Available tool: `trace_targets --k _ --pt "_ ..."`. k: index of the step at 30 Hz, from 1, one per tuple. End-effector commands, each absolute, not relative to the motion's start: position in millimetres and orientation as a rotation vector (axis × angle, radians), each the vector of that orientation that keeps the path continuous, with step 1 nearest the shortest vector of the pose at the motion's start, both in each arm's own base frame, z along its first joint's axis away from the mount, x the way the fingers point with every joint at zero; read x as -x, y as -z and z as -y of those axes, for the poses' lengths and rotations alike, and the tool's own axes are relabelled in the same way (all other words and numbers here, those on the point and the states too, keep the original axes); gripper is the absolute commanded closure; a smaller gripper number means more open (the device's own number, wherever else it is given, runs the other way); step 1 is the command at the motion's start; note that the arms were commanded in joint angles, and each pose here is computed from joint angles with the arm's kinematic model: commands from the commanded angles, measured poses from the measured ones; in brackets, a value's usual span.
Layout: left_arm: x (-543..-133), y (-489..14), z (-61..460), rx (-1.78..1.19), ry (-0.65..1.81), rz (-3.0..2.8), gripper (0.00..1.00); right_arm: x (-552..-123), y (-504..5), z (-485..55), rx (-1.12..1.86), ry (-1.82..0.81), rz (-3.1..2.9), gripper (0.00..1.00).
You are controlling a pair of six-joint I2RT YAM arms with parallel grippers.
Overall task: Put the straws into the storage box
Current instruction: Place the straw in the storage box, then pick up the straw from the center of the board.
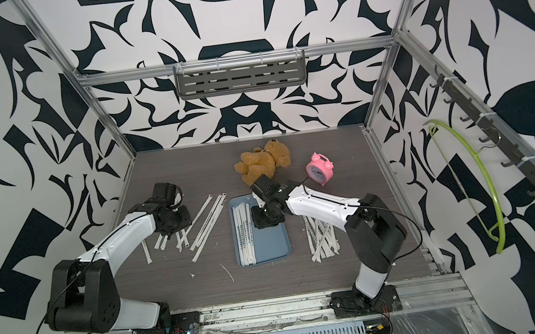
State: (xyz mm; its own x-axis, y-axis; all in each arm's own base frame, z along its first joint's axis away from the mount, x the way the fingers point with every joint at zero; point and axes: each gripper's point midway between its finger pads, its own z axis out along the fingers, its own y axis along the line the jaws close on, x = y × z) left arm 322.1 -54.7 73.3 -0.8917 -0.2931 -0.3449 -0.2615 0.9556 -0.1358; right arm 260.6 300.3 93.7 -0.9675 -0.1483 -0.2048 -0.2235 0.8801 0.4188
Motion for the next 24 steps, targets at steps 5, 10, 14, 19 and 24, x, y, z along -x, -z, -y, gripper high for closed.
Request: trace_targets --k 5,10,14,19,24 --pt "-349 -61 39 0.464 0.110 -2.743 0.58 -262 -94 -296 0.269 -0.643 -2.873 0.74" --pt "-353 -51 35 0.476 0.075 -2.770 0.59 -262 -90 -295 0.263 -0.637 -2.878 0.75" --pt "-354 -42 35 0.464 0.069 -2.782 0.60 -262 -88 -296 0.264 -0.636 -2.882 0.76" --pt "-356 -33 34 0.462 0.053 -2.803 0.64 -263 -86 -296 0.266 -0.630 -2.886 0.76" --pt "-354 -27 30 0.467 0.020 -2.819 0.68 -263 -84 -295 0.263 -0.622 -2.891 0.76"
